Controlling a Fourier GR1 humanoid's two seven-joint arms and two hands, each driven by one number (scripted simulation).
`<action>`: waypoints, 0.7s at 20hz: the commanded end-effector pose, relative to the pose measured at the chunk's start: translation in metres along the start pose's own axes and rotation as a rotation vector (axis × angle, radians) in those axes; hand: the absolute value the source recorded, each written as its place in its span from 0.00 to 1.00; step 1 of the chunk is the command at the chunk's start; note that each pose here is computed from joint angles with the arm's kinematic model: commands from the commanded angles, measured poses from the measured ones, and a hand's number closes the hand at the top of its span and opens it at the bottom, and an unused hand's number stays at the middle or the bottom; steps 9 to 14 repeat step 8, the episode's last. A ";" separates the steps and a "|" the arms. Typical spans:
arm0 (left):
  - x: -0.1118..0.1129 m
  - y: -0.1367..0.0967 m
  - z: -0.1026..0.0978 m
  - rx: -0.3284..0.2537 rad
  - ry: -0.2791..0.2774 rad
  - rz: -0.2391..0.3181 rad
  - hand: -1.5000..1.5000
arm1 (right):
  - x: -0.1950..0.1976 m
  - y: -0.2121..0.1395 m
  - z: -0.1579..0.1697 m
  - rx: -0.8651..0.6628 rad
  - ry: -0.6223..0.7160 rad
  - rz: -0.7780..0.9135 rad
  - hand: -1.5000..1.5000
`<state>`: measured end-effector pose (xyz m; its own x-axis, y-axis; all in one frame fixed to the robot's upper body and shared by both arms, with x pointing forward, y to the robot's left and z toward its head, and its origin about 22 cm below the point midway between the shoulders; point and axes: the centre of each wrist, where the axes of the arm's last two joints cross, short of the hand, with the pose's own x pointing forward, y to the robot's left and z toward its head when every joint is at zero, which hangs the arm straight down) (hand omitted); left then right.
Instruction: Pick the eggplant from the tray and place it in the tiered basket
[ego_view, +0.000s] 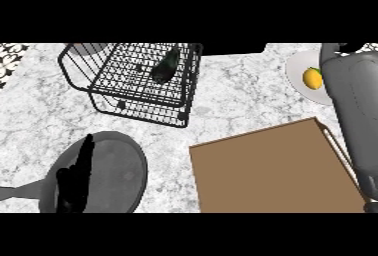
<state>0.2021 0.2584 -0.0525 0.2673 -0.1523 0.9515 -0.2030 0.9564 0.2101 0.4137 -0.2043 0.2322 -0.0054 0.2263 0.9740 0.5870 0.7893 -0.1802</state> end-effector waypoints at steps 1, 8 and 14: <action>-0.007 0.000 0.013 0.001 0.038 0.018 0.50 | -0.026 -0.065 0.006 0.021 -0.002 0.019 0.00; -0.016 -0.022 0.000 -0.003 0.035 0.012 0.50 | -0.020 -0.181 0.022 0.097 -0.023 0.009 0.00; -0.016 -0.022 0.000 -0.003 0.035 0.012 0.50 | -0.020 -0.181 0.022 0.097 -0.023 0.009 0.00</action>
